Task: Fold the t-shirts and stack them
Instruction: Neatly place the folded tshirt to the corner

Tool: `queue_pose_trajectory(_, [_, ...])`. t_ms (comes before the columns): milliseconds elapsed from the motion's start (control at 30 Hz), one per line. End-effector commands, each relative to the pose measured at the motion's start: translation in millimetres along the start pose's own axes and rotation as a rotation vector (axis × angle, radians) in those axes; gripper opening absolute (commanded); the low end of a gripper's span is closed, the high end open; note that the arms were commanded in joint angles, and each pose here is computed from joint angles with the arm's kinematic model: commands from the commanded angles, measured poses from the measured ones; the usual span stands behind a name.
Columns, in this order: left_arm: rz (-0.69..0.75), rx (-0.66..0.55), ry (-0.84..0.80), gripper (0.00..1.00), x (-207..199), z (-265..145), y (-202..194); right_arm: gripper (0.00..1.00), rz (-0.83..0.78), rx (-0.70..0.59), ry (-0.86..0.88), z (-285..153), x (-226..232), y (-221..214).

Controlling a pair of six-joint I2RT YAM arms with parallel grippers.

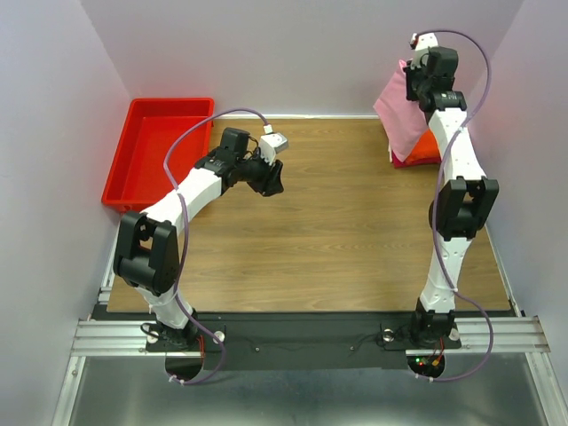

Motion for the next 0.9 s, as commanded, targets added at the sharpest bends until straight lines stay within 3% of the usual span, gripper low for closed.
queue_pose_trajectory(0, [0.032,-0.025,-0.015,0.53,-4,-4,9,0.01,0.006,-0.163,-0.057,-22,-25,56])
queue_pose_trajectory(867, [-0.022,0.013,-0.037,0.53,-2,5,4,0.01,0.032,-0.004,-0.142,23,-108,-30])
Point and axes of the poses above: each gripper's point midway between its finger pads, its own z axis out along the fingers, its own x axis along the line the jaws close on, y = z × x, the point moved 4 cm from there along -z, back along the fingers, and after that the axes turned 4 degrees about z, right-handed, at the moved point
